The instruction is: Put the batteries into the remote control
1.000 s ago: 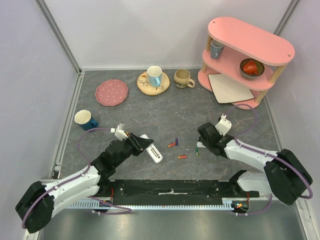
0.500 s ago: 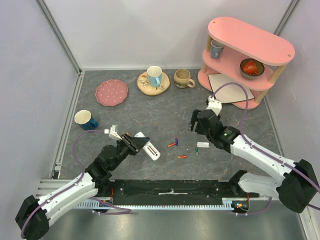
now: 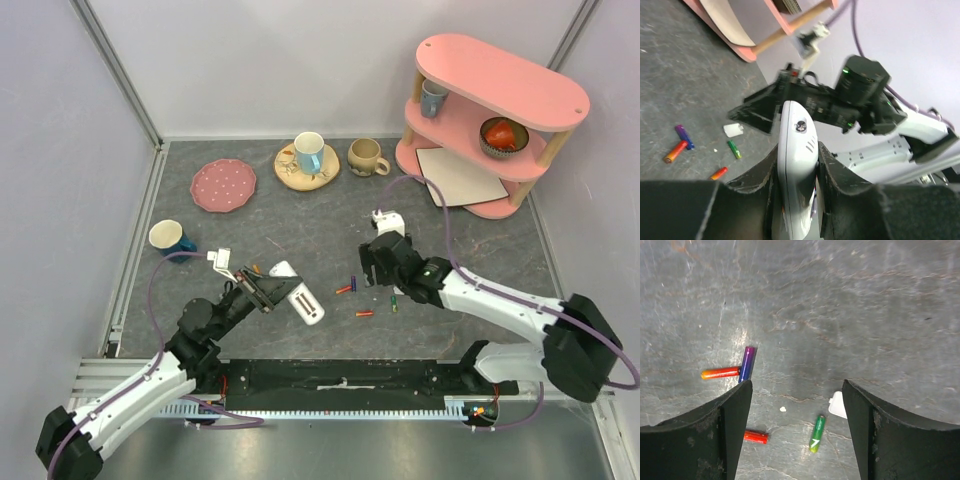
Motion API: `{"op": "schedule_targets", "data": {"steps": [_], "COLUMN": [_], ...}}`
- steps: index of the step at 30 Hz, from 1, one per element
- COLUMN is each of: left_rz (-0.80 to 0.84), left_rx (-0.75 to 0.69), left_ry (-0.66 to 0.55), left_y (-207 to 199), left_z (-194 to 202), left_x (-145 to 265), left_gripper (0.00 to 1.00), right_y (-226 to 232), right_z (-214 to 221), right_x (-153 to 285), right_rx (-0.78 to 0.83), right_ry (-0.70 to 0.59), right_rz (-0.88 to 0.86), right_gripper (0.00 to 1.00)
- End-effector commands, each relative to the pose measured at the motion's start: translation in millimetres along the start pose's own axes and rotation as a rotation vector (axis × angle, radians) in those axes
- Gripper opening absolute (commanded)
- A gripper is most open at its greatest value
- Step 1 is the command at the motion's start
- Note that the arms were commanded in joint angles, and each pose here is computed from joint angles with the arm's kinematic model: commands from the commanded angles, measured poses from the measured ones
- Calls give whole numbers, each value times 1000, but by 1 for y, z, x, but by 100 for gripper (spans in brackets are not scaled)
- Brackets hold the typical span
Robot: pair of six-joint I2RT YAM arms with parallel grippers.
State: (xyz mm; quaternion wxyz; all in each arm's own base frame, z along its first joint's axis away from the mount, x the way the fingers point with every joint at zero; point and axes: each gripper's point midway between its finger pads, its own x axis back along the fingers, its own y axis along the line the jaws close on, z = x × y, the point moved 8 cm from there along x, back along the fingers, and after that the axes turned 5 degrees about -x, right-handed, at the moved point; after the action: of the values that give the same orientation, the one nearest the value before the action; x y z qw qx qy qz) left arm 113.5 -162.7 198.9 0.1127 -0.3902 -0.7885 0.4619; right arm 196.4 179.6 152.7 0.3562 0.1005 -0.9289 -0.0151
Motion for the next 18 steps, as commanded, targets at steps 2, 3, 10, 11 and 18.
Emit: {"op": "schedule_targets", "data": {"steps": [2, 3, 10, 11, 18], "left_rz": [155, 165, 178, 178, 160], "left_rx": [-45, -44, -25, -27, -42], "left_ry": [171, 181, 217, 219, 215], "left_y": [4, 4, 6, 6, 7], "left_z": [25, 26, 30, 31, 29], "left_x": [15, 16, 20, 21, 21], "left_gripper": [2, 2, 2, 2, 2], "right_y": [30, 34, 48, 50, 55], "right_z": [0, 1, 11, 11, 14], "right_x": [-17, -19, -30, -33, -52], "right_rx": [42, 38, 36, 35, 5], "right_ry": [83, 82, 93, 90, 116], "right_rz": [-155, -166, -201, -193, -135], "right_gripper": [77, 77, 63, 62, 52]}}
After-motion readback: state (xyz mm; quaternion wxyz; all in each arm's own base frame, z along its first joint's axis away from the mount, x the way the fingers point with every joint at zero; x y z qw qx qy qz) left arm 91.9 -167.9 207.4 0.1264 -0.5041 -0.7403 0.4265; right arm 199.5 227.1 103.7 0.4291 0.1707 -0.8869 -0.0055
